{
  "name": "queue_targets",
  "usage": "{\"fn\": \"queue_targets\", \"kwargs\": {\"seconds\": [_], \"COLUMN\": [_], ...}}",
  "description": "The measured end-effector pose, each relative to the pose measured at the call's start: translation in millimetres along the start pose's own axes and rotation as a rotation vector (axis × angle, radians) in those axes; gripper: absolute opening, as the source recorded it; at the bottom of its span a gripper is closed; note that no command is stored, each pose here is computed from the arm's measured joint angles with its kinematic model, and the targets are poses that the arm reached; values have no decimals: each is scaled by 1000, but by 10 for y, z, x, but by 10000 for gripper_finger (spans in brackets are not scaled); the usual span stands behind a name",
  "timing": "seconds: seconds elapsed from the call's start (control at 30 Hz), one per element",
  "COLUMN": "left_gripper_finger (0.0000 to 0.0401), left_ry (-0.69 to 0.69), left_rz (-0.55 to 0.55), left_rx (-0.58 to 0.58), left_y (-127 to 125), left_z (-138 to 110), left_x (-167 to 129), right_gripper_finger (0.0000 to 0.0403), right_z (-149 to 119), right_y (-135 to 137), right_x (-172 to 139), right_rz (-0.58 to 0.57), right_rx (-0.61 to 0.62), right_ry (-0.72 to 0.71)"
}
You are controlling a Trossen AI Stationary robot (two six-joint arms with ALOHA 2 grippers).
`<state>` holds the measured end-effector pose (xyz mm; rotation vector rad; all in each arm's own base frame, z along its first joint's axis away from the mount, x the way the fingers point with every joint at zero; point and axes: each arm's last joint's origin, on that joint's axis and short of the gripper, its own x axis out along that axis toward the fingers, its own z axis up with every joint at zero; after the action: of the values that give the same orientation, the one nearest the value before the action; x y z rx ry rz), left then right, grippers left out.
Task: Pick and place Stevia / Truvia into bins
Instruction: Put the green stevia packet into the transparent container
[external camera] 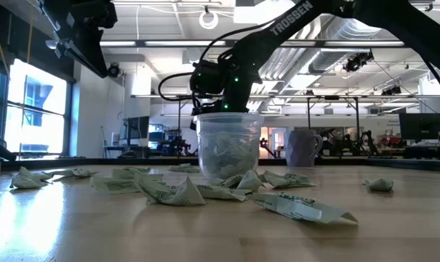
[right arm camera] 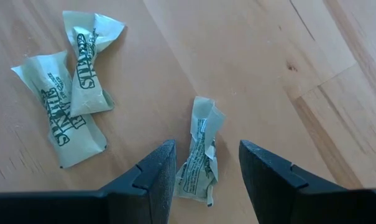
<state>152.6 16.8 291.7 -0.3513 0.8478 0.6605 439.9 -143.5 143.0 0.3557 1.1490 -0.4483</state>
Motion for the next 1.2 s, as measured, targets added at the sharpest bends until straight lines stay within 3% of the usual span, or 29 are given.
{"fn": "queue_targets", "kwargs": {"seconds": [0.67,1.2], "left_gripper_finger": [74,74], "left_ry": [3,6], "left_rz": [-5,-10], "left_rx": [0,-25], "left_y": [-2,-3], "left_z": [-1,-2], "left_x": [0,0], "right_gripper_finger": [167,167], "right_z": [0,-14], "right_y": [1,-5], "right_x": [0,0], "right_rz": [0,-6], "right_rx": [1,82], "right_ry": [0,14]}}
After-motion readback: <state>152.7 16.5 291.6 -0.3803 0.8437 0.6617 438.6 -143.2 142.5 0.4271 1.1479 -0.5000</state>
